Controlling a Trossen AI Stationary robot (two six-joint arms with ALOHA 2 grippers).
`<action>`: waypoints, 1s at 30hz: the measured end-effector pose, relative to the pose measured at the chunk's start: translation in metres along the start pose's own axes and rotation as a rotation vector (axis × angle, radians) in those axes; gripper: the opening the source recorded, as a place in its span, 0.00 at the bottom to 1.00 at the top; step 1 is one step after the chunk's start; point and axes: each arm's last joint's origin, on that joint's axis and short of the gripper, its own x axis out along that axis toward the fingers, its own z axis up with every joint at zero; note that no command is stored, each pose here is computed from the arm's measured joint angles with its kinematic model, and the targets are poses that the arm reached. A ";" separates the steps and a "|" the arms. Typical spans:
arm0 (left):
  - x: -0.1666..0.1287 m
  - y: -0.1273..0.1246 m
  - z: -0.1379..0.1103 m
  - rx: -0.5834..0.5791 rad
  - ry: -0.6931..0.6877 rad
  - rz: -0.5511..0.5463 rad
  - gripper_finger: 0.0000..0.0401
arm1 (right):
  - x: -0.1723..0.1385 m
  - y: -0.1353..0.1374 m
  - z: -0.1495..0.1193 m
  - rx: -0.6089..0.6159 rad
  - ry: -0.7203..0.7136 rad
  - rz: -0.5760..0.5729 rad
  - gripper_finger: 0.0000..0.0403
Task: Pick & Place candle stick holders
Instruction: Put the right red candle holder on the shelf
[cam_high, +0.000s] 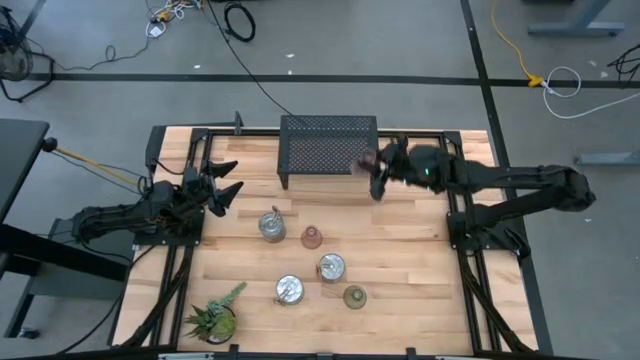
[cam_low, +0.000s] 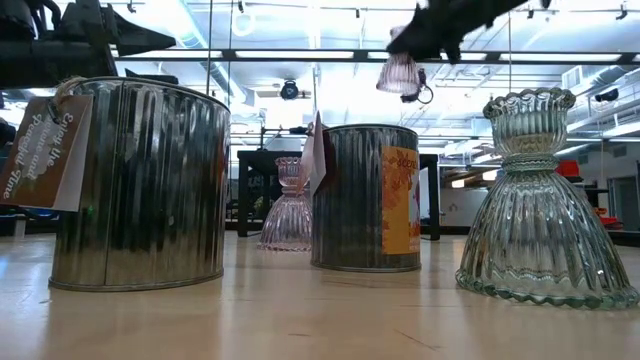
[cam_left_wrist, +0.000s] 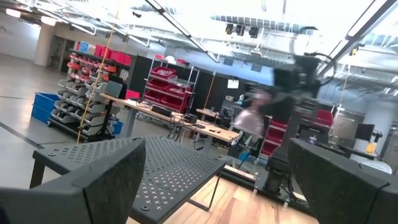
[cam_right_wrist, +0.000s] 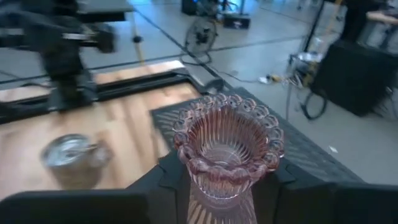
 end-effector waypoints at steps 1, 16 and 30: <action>0.000 0.000 0.000 -0.001 -0.005 0.000 0.97 | 0.005 -0.009 -0.001 0.017 0.006 -0.018 0.27; 0.000 0.000 0.004 -0.010 -0.040 0.009 0.97 | 0.082 -0.082 -0.032 0.150 0.042 -0.080 0.27; 0.000 0.000 0.004 -0.012 -0.047 0.027 0.97 | 0.106 -0.113 -0.031 0.139 0.071 -0.121 0.27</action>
